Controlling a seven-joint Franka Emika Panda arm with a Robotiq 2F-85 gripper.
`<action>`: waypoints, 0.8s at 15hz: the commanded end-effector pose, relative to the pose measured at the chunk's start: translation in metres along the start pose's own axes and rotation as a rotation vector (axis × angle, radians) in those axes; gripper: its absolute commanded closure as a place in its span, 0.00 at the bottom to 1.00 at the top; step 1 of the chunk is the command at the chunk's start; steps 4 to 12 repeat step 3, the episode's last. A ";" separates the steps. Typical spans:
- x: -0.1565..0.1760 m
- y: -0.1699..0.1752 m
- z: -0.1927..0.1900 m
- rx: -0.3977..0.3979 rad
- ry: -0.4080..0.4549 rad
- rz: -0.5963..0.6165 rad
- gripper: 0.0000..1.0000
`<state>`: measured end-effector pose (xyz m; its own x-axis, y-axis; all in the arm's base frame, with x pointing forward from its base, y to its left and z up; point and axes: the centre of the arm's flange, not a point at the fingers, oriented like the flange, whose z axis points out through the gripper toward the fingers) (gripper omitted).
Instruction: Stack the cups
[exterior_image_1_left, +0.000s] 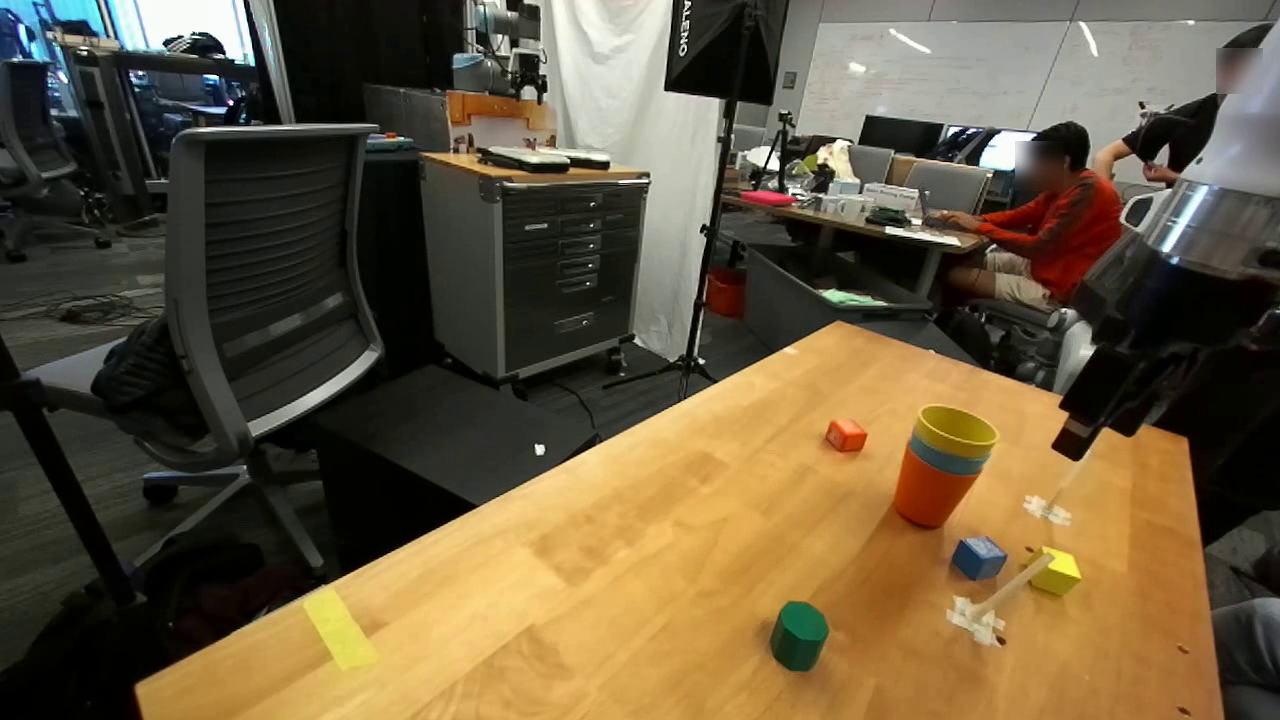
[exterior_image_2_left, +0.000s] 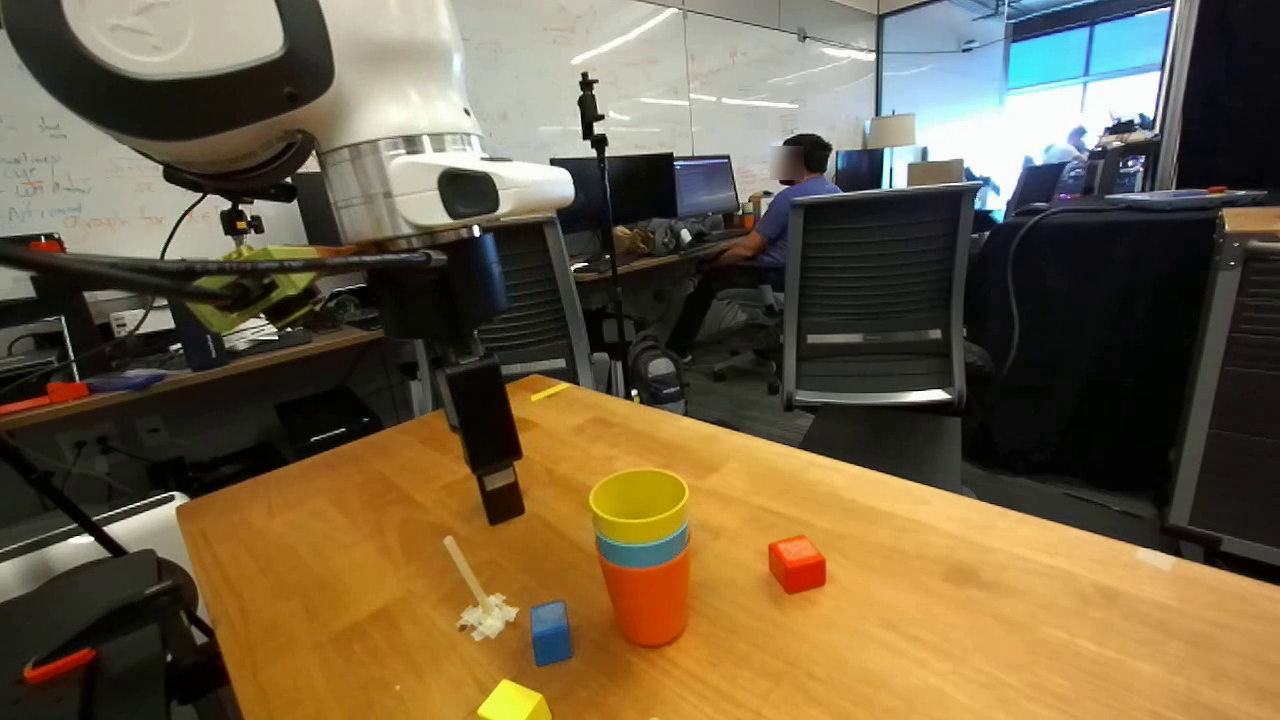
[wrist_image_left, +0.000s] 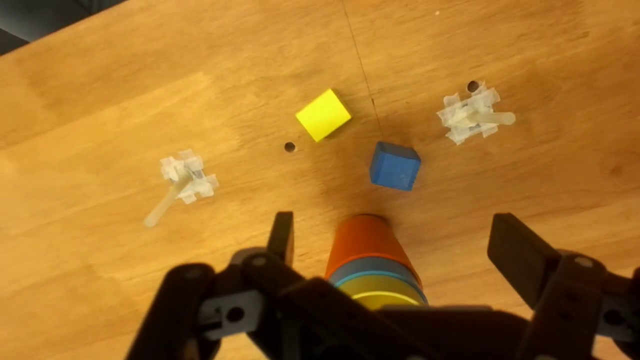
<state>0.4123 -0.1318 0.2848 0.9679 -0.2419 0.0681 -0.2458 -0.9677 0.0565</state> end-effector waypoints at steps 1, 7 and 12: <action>0.000 0.000 0.000 0.000 0.000 0.000 0.00; 0.000 0.000 0.000 0.000 0.000 0.000 0.00; 0.000 0.000 0.000 0.000 0.000 0.000 0.00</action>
